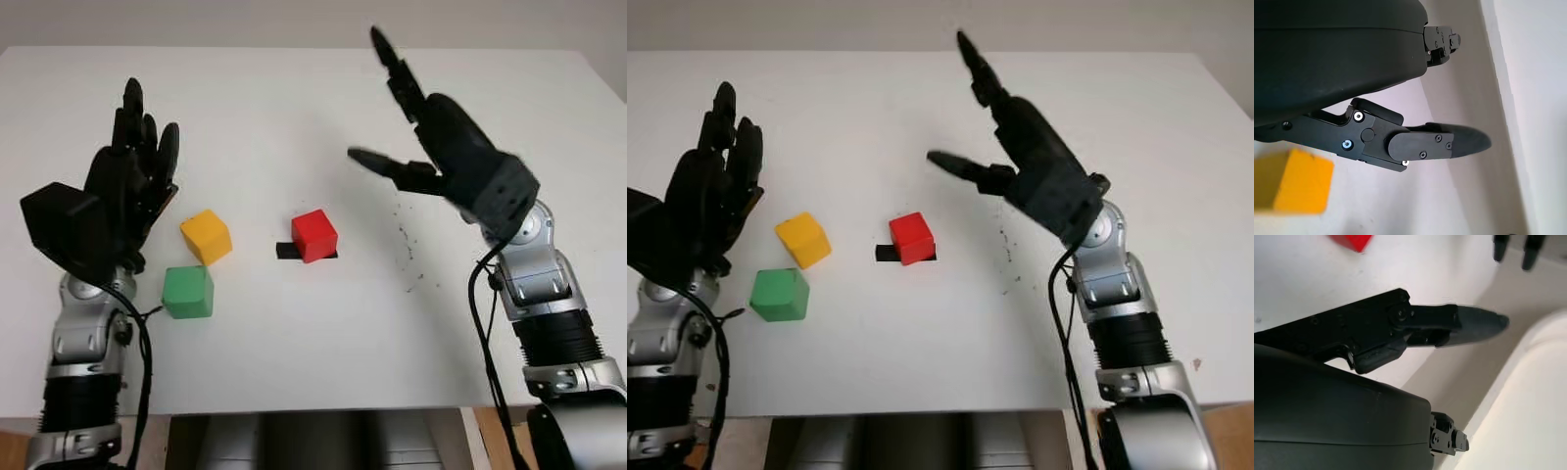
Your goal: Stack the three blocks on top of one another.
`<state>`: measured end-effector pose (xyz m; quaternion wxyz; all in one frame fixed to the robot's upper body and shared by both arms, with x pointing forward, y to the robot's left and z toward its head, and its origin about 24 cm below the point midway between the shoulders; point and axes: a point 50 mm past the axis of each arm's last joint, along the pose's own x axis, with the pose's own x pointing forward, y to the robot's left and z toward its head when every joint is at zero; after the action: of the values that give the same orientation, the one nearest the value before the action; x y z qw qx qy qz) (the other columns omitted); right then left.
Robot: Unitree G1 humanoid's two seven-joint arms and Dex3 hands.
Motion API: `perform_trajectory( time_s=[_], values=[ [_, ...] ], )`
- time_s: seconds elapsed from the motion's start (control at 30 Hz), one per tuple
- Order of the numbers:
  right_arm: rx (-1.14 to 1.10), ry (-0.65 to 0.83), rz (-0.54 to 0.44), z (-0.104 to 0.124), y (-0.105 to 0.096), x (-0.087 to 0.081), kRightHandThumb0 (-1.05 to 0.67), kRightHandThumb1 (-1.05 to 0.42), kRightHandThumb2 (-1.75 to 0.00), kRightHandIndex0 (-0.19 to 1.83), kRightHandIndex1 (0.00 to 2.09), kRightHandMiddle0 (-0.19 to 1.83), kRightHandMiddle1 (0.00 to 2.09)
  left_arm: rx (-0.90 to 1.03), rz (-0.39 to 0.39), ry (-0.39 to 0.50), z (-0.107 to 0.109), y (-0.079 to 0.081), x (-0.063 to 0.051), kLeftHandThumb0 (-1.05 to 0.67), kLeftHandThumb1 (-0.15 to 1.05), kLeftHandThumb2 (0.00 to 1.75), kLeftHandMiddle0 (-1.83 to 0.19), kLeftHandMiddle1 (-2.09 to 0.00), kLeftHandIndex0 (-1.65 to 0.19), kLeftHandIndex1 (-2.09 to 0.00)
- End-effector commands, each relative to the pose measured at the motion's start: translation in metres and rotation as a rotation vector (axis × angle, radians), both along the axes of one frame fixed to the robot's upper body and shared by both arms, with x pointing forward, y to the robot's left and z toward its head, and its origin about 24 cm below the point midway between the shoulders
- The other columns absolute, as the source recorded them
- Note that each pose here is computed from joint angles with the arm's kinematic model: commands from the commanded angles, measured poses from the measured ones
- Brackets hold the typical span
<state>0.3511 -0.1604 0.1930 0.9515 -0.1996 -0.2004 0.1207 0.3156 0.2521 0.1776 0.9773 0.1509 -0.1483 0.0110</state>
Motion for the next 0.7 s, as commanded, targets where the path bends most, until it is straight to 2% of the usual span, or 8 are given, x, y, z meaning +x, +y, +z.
perform_trajectory(
  time_s=[0.0,0.07,0.13,0.17,0.3,0.37,0.53,0.67],
  values=[
    [0.118,0.042,0.007,0.000,-0.002,0.000,-0.67,-1.05,-0.57,-0.09,0.05,-0.11,0.05,0.135,0.008,-0.021,0.021,0.008,0.001,-0.55,1.05,0.21,-0.10,-0.11,-0.05,-0.14],
    [0.204,0.117,0.020,-0.004,-0.005,0.002,-0.68,-1.05,-0.62,-0.13,0.04,-0.15,0.03,0.244,-0.002,-0.003,0.035,0.016,0.003,-0.51,1.04,0.12,-0.31,-0.13,-0.17,-0.17],
    [0.228,0.153,0.027,-0.006,-0.007,0.003,-0.69,-1.05,-0.64,-0.14,0.03,-0.17,0.02,0.330,-0.017,0.004,0.045,0.022,0.004,-0.47,1.02,0.07,-0.43,-0.14,-0.24,-0.19],
    [0.230,0.161,0.025,-0.007,-0.008,0.004,-0.69,-1.05,-0.65,-0.14,0.03,-0.16,0.03,0.442,-0.013,0.009,0.053,0.024,0.005,-0.46,1.01,0.06,-0.48,-0.15,-0.28,-0.20],
    [0.246,0.176,0.015,-0.009,-0.010,0.004,-0.68,-1.05,-0.67,-0.12,0.05,-0.13,0.05,0.776,-0.019,0.041,0.076,0.028,0.005,-0.50,0.94,0.03,-0.34,-0.06,-0.35,-0.21],
    [0.250,0.176,0.007,-0.009,-0.010,0.004,-0.69,-1.05,-0.67,-0.12,0.05,-0.12,0.05,0.947,-0.074,0.034,0.086,0.026,0.006,-0.49,0.89,0.03,-0.25,-0.03,-0.33,-0.17],
    [0.280,0.176,-0.018,-0.009,-0.012,0.004,-0.76,-1.05,-0.67,-0.10,0.06,-0.10,0.06,1.350,-0.134,0.016,0.094,0.013,0.007,-0.52,0.84,0.05,-0.10,-0.01,-0.32,-0.09],
    [0.289,0.177,-0.025,-0.009,-0.012,0.004,-0.77,-1.05,-0.68,-0.10,0.06,-0.10,0.06,1.562,-0.174,-0.020,0.089,0.003,0.011,-0.52,0.82,0.05,-0.04,-0.02,-0.31,-0.07]
  ],
)
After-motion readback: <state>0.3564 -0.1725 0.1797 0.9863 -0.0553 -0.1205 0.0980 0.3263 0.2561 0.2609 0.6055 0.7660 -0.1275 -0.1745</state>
